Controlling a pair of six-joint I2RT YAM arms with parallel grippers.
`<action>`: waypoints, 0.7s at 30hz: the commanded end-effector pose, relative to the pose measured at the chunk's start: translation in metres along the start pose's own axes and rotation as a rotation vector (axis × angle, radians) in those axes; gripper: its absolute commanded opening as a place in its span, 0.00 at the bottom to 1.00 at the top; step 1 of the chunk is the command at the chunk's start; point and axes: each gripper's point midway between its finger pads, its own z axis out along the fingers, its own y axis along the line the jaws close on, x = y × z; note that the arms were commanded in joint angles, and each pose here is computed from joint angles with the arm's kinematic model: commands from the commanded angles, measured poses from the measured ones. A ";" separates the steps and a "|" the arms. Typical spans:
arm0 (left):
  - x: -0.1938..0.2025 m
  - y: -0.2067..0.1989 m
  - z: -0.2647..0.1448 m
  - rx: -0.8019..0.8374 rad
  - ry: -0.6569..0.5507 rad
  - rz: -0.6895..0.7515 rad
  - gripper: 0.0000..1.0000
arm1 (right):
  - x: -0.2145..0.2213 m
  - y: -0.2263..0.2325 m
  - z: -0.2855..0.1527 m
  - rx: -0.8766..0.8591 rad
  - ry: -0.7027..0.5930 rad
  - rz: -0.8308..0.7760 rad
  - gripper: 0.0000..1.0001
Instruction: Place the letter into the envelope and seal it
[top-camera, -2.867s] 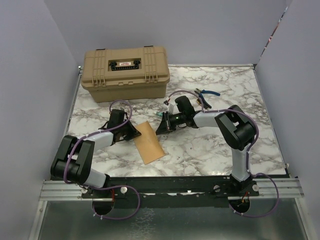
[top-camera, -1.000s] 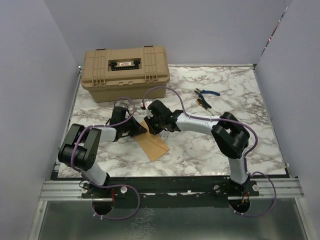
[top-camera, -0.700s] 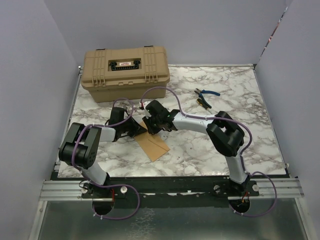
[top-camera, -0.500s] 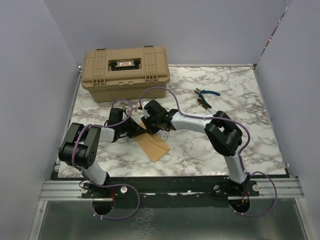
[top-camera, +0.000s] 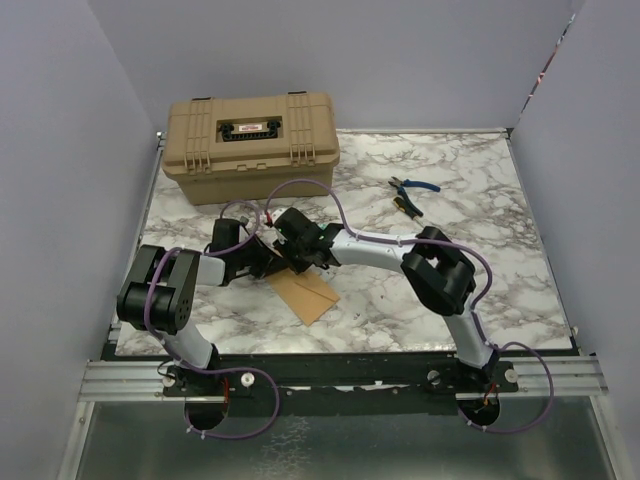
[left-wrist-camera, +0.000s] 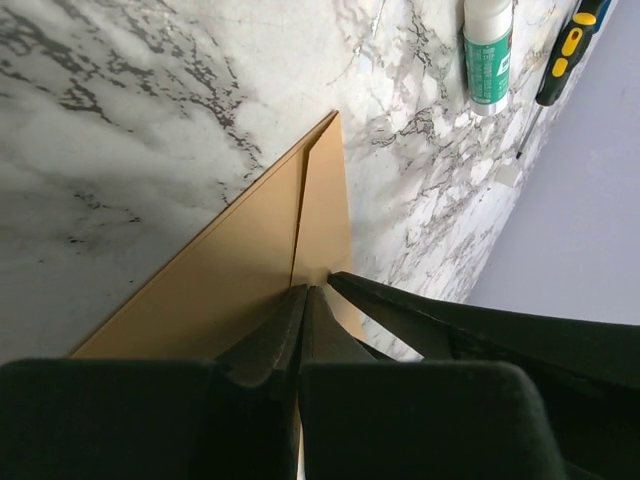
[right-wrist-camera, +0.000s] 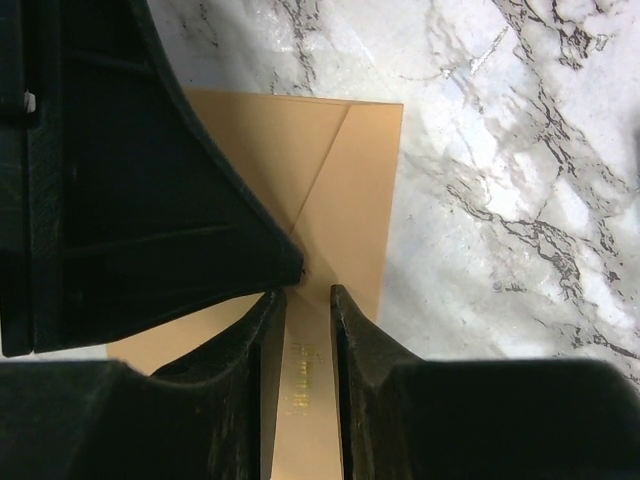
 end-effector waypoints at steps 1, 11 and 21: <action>0.027 0.072 -0.006 -0.235 0.049 -0.121 0.00 | 0.059 0.003 0.008 0.039 0.175 -0.080 0.27; 0.025 0.075 -0.004 -0.231 0.027 -0.180 0.00 | 0.083 0.016 -0.009 -0.047 0.208 -0.116 0.30; 0.026 0.079 -0.004 -0.239 0.025 -0.193 0.00 | 0.099 0.014 -0.014 -0.046 0.249 -0.134 0.30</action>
